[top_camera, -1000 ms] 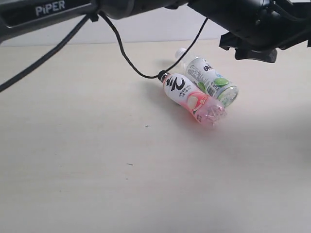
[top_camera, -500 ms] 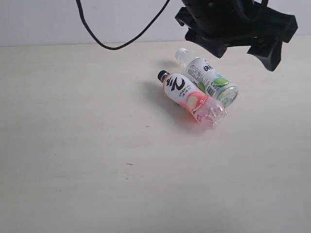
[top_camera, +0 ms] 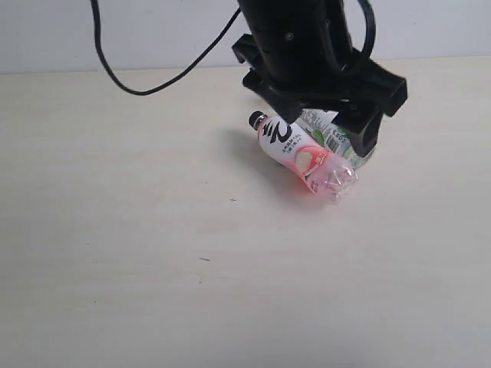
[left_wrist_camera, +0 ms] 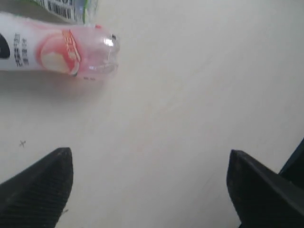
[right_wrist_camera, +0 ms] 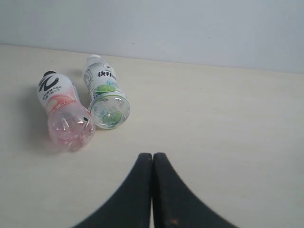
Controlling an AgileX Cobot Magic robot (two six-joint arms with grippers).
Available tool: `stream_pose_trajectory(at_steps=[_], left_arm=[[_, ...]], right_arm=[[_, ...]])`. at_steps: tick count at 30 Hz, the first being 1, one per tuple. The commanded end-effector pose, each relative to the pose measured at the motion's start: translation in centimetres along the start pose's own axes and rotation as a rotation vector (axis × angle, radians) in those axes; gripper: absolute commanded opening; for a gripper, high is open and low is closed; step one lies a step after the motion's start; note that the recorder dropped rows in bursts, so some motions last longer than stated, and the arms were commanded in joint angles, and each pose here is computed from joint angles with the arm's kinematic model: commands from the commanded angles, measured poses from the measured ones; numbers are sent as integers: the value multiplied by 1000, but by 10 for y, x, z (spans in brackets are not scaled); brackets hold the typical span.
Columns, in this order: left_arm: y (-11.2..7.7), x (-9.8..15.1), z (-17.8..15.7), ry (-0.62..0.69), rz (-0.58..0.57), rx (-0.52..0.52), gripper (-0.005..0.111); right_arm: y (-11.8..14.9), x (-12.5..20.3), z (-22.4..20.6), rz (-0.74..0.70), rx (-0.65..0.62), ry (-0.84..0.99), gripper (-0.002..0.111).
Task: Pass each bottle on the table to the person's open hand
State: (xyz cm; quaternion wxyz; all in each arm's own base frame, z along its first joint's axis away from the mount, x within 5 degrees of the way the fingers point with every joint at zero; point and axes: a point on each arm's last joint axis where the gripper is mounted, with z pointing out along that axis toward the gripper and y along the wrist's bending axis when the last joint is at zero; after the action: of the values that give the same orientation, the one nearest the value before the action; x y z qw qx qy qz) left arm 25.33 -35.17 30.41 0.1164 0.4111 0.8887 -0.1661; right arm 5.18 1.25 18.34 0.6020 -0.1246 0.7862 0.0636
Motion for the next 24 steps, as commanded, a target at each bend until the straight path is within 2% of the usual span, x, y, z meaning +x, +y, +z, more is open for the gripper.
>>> stream_pose_trajectory(at_steps=[1, 11, 16, 24], left_arm=[[5, 22, -2, -2, -4, -39, 83], [14, 88, -6, -56, -37, -52, 83], [19, 126, 1, -105, -5, -56, 83], [26, 166, 11, -201, -19, -78, 83]], right_arm=[[0, 0, 0, -4, 5, -7, 0], [0, 0, 0, -4, 5, -7, 0], [0, 0, 0, -4, 5, -7, 0], [0, 0, 0, -4, 5, -7, 0]])
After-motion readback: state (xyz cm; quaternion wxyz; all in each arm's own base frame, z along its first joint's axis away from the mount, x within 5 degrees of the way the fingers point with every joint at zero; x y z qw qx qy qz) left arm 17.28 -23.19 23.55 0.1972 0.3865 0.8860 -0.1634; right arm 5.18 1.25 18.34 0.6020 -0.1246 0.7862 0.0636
